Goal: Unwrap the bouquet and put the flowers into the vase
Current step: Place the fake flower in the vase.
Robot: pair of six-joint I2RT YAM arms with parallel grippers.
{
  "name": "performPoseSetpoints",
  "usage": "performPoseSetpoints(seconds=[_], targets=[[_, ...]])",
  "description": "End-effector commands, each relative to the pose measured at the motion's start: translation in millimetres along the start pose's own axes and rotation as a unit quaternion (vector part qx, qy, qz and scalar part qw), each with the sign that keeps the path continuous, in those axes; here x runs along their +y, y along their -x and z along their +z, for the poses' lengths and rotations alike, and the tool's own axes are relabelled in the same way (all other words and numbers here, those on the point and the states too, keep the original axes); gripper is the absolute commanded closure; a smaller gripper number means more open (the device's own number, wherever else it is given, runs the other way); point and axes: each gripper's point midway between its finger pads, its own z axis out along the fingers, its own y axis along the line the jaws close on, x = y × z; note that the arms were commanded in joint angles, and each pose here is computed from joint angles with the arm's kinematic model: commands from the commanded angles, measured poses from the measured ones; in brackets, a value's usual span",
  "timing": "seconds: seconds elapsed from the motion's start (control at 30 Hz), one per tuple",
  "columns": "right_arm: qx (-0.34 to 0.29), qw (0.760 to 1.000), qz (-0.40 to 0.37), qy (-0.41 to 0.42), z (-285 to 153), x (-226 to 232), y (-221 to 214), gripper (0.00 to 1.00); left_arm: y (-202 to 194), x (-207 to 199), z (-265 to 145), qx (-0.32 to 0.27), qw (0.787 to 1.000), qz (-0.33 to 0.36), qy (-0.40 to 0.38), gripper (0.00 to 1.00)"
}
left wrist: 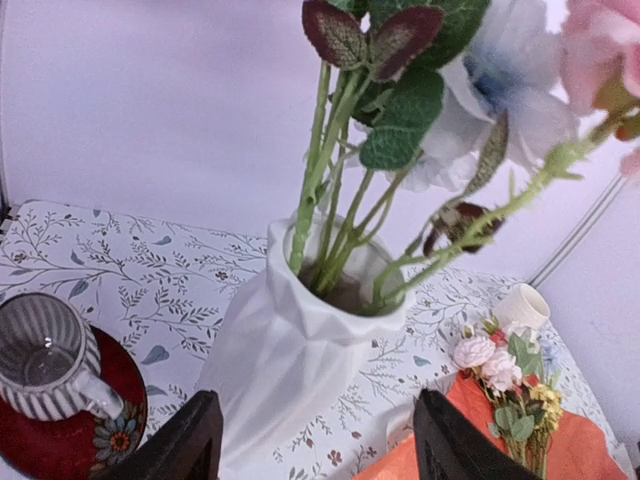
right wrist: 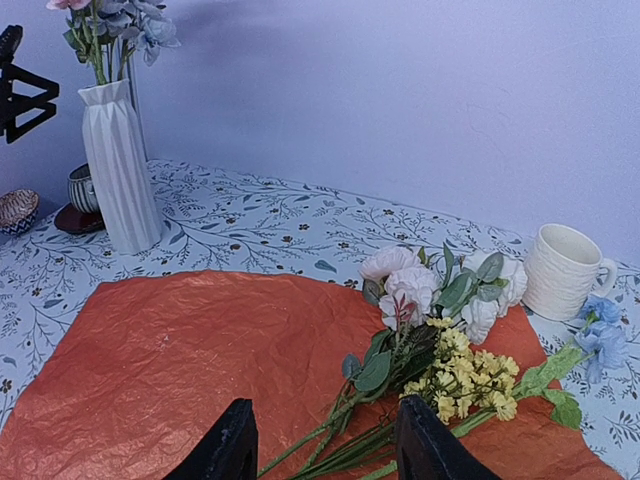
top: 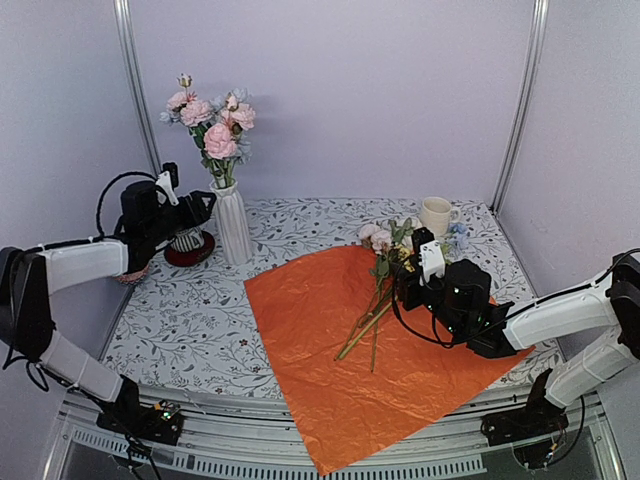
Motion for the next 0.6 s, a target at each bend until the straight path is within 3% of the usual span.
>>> performPoseSetpoints(seconds=[0.0, 0.33, 0.57], targets=[[-0.005, 1.000, 0.002, 0.005, 4.9, 3.7, 6.2, 0.50, -7.5, -7.1, -22.5, 0.013, 1.000, -0.014, -0.017, 0.32], [-0.002, 1.000, 0.005, 0.006, 5.6, 4.6, 4.4, 0.50, -6.0, -32.0, -66.5, 0.054, 0.997, -0.025, -0.046, 0.31], [0.008, 1.000, 0.005, 0.011, 10.7, 8.9, 0.1, 0.50, 10.2, -65.2, -76.2, 0.070, 0.993, -0.019, -0.097, 0.31]])
